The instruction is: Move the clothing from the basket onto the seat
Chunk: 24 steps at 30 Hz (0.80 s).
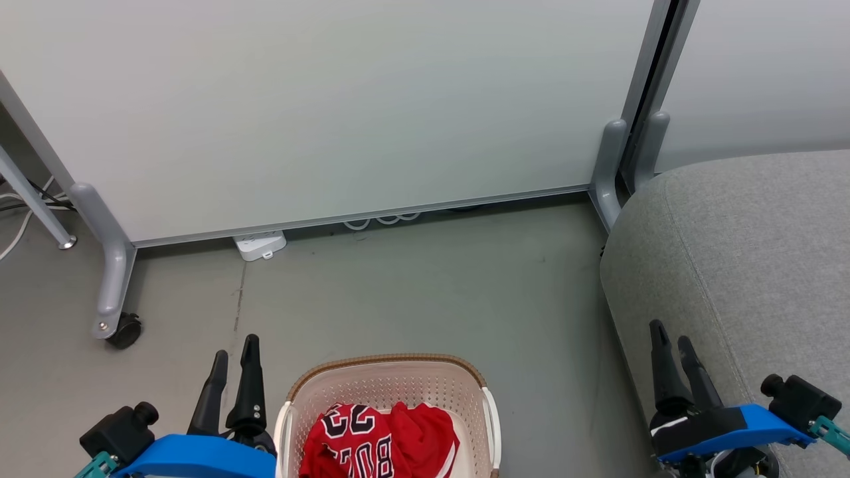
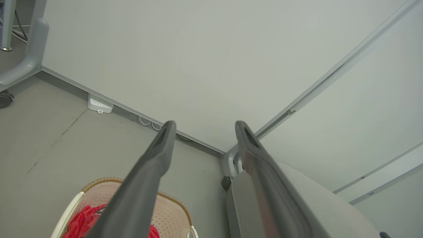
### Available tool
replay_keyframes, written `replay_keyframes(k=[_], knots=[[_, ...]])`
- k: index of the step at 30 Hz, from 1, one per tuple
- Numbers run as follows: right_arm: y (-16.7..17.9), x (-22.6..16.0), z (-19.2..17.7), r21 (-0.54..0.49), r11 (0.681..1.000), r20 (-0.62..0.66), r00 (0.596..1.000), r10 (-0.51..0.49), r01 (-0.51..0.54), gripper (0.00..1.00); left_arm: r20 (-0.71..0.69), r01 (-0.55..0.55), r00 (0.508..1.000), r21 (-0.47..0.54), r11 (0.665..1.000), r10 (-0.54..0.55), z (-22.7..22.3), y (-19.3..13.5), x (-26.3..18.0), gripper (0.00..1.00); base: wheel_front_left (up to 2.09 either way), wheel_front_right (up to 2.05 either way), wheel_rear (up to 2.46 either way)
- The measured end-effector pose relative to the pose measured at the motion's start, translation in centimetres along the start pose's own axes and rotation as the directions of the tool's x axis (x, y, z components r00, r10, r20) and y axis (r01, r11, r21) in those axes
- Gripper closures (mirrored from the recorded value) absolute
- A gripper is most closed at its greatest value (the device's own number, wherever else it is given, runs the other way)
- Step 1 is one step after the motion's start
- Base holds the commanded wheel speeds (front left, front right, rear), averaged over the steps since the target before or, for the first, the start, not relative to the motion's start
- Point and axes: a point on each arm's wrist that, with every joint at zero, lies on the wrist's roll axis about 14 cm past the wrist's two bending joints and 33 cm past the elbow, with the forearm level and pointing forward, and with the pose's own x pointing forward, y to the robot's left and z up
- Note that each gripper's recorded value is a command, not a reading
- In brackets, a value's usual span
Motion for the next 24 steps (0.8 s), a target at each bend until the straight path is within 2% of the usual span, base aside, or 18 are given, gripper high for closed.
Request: replay_keyframes(k=[11,24], knots=[[0.2,0.0,0.2,-0.152,0.988,0.004,1.0,0.016,-0.015,0.0,0.007,0.029,1.0,0.136,0.99,-0.03,-0.1,-0.8,0.1,0.0,0.0,0.0,0.0],[0.8,0.1,0.5,-0.301,0.953,0.011,0.999,0.043,-0.038,0.0,0.008,0.055,0.998,0.275,0.96,-0.06,-0.4,-1.4,0.2,0.0,0.0,0.0,0.0]])
